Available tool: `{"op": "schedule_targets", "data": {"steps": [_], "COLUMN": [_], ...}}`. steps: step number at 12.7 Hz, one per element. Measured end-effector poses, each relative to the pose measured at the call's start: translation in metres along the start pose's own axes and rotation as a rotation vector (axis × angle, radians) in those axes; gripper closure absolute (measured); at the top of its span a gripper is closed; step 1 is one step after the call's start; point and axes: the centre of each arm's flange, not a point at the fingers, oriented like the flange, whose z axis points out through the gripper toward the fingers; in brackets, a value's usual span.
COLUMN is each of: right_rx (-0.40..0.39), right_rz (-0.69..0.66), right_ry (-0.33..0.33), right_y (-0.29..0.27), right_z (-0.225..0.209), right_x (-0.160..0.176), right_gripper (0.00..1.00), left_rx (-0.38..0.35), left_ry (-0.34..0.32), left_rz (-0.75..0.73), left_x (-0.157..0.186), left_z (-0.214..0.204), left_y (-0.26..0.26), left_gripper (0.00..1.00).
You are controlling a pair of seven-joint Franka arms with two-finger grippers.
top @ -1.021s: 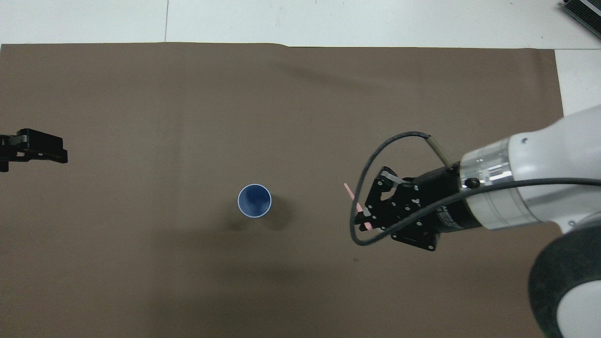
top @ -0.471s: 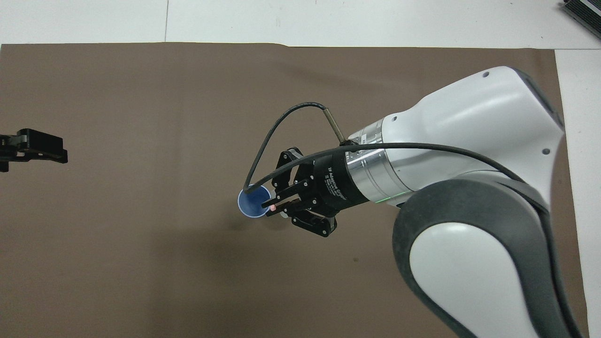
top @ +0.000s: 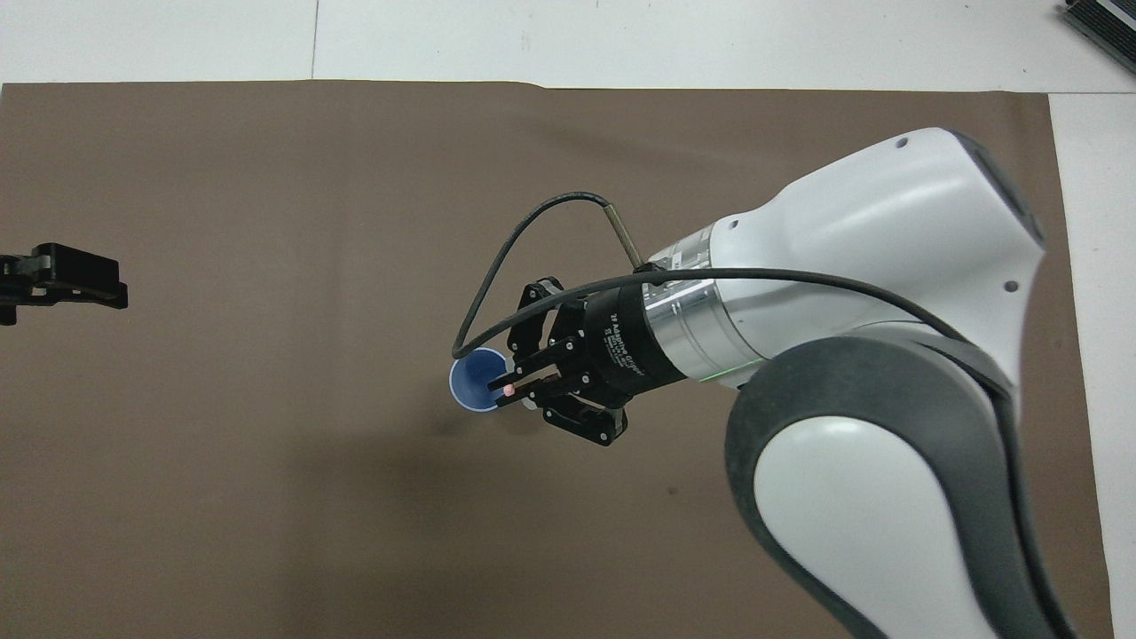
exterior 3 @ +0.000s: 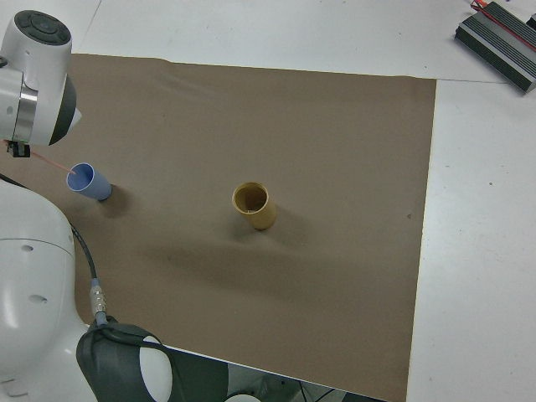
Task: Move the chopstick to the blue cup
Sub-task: 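Lower the pink stick into the blue cup and open the right gripper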
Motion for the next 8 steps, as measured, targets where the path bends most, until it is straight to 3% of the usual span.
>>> {"op": "schedule_targets", "data": {"steps": [8], "right_rx": [-0.001], "right_rz": [0.050], "right_ry": [0.003], "right_y": [0.003], "right_z": [0.052], "right_x": [0.026], "right_gripper": [0.92], "left_rx": [0.000], "left_ry": [0.000], "left_rz": [0.000], "left_x": [0.000], "left_z": [0.000], "left_y": [0.000], "left_gripper": [0.00]}}
